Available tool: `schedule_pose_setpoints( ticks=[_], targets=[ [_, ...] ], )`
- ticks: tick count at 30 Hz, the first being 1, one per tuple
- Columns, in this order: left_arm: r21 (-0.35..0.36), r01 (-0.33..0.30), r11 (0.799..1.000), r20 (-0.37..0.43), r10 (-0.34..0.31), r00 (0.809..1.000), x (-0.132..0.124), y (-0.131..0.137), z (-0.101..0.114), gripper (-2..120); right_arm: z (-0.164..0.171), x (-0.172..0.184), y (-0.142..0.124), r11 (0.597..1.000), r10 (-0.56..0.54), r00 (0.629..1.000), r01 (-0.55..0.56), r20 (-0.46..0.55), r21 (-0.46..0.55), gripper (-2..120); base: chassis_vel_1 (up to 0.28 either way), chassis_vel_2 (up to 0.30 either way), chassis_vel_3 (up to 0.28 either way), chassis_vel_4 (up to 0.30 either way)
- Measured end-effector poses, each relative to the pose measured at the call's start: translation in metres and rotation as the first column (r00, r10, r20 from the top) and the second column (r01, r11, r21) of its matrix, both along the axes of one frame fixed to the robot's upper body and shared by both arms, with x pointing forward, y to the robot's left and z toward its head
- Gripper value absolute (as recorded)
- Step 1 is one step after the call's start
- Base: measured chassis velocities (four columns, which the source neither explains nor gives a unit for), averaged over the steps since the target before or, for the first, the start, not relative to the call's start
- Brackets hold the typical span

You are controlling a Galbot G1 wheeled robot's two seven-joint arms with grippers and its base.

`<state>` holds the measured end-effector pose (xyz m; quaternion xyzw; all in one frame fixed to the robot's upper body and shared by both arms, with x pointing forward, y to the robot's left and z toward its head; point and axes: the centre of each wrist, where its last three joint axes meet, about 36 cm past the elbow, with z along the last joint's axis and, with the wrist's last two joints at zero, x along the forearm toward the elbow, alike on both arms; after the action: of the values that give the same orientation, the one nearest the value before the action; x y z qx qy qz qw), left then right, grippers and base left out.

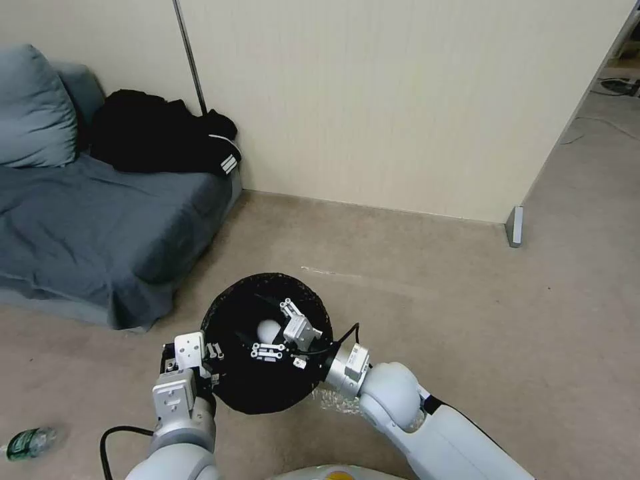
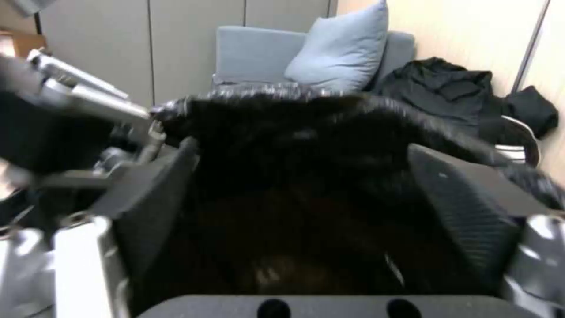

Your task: Pick up the trash bin, then pick up the garbage from the floor and place it into the trash bin.

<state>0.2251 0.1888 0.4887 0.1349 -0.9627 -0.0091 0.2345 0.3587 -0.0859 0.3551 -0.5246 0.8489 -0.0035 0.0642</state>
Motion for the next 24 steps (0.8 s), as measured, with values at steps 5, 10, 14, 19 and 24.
schedule_pose_setpoints(
  ticks=[5,10,14,19,24],
  targets=[
    [0.0,-0.007,1.0,0.006,0.007,1.0,0.002,0.003,0.001,1,0.0,0.0,-0.002,1.0,0.004,1.0,-0.004,-0.001,-0.004,100,0.0,0.0,0.0,0.0],
    [0.0,-0.007,1.0,0.002,0.007,1.0,0.001,0.003,0.0,1,0.0,-0.001,-0.005,1.0,0.008,1.0,-0.008,0.003,-0.01,100,0.0,0.0,0.0,0.0],
    [0.0,-0.007,1.0,0.001,0.007,1.0,0.001,0.003,0.0,1,0.005,0.0,-0.01,1.0,0.01,1.0,-0.01,0.018,-0.014,100,0.0,0.0,0.0,0.0],
    [0.005,-0.008,1.0,-0.004,0.008,1.0,0.002,0.003,-0.003,1,0.033,-0.003,-0.012,1.0,0.011,0.997,-0.014,0.077,0.027,100,0.0,0.0,0.0,0.0],
    [0.007,-0.008,1.0,-0.008,0.008,1.0,0.002,0.003,-0.004,1,0.046,-0.004,-0.011,0.999,0.012,0.994,-0.017,0.104,0.047,100,0.0,0.0,0.0,0.0]
  ],
)
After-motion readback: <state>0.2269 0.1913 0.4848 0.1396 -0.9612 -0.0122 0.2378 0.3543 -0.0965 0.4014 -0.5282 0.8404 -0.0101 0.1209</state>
